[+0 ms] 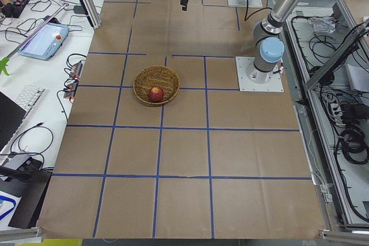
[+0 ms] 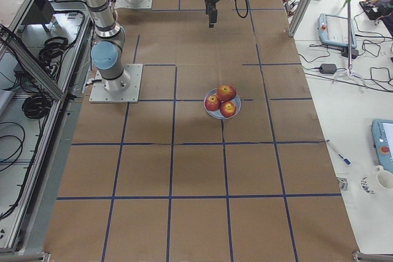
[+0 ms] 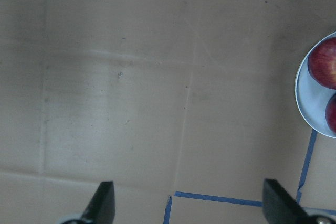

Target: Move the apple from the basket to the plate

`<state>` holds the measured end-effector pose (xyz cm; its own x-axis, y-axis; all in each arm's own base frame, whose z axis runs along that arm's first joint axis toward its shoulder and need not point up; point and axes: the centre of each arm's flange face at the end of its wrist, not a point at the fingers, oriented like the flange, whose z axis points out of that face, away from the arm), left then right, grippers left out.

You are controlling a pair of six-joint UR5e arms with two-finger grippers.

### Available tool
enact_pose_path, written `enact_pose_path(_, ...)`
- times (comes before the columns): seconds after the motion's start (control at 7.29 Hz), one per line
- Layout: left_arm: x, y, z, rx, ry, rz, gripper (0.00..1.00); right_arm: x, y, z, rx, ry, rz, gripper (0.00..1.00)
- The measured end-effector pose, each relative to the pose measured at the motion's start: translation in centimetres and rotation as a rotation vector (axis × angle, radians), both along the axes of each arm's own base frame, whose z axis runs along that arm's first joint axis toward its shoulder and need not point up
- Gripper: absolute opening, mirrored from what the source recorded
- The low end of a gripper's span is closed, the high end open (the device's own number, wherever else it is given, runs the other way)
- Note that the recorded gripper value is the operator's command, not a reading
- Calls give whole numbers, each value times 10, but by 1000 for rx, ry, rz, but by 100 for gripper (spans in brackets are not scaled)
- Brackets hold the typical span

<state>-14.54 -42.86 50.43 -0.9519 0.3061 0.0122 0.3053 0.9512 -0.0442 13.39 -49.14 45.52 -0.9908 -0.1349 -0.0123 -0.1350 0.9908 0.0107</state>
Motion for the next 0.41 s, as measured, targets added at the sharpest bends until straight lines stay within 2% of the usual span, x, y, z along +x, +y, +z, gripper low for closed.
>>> enact_pose_path(0.41,0,0,2,-4,-1,1,99,-1,0,3,-6,0,0,100)
